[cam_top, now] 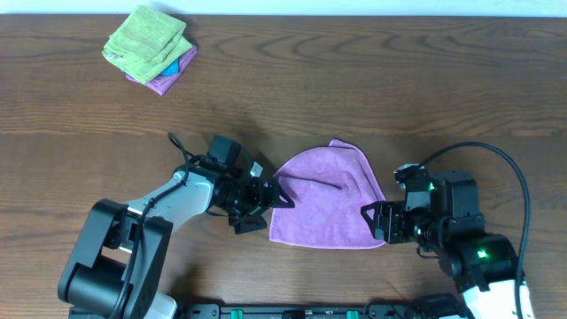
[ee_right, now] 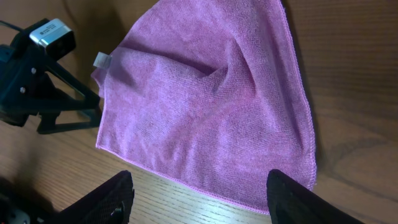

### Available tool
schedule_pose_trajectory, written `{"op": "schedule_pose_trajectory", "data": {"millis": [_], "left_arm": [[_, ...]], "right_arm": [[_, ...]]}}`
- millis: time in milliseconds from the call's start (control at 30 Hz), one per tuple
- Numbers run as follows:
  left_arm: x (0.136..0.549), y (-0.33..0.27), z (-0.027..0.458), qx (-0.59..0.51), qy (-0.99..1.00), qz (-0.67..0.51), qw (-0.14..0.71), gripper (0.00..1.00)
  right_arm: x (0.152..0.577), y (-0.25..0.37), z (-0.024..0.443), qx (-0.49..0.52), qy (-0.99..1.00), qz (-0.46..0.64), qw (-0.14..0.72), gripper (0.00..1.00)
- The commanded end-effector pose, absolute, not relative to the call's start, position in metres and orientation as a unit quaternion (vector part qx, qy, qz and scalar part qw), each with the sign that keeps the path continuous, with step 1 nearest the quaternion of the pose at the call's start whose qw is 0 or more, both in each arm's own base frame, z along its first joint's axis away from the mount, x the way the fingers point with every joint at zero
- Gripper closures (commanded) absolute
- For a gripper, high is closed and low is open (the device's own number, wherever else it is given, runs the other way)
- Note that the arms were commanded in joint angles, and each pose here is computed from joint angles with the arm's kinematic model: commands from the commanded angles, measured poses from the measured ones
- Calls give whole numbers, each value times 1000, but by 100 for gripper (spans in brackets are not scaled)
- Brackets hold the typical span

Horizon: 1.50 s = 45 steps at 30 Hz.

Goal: Fold the cloth
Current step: 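Lift the cloth with both grippers and stretch it toward the far side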

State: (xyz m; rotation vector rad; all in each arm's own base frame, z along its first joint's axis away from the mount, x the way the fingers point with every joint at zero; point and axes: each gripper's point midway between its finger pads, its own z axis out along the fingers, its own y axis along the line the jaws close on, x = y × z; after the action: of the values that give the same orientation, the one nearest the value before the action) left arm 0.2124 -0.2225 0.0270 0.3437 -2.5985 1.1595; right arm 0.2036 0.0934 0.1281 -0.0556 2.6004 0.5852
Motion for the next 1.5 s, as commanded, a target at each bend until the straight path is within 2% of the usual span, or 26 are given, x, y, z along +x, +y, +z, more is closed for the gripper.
{"op": "schedule_pose_trajectory", "data": {"millis": [0,100,233,300,333,367,533,700,1067,1300,1467], "left_arm": [[207,-228,21,126,-899,393,147,5],[203,-236,20,129,-902,384,150,0],[201,-246,21,114,-903,388,147,40],[200,-246,22,114,-902,389,148,75],[200,-246,22,114,-902,390,148,87],[200,-246,22,114,-901,390,149,94],[198,-249,25,97,-898,402,150,94],[192,-250,29,63,-895,415,150,94],[165,-231,23,28,-903,387,186,94],[158,-227,22,23,-904,378,196,94],[158,-227,22,23,-904,378,195,94]], "right_arm": [[204,91,127,-10,948,214,235,31],[204,91,127,-10,948,214,235,31],[204,91,127,-10,948,214,234,31],[204,91,127,-10,948,213,234,31],[203,90,127,-9,949,211,234,31],[203,87,125,-6,951,201,233,30],[196,68,108,13,967,146,209,21],[188,67,85,41,974,145,172,20],[166,63,37,138,975,142,102,22],[175,39,32,159,975,76,134,20],[175,37,22,159,975,71,135,27]]}}
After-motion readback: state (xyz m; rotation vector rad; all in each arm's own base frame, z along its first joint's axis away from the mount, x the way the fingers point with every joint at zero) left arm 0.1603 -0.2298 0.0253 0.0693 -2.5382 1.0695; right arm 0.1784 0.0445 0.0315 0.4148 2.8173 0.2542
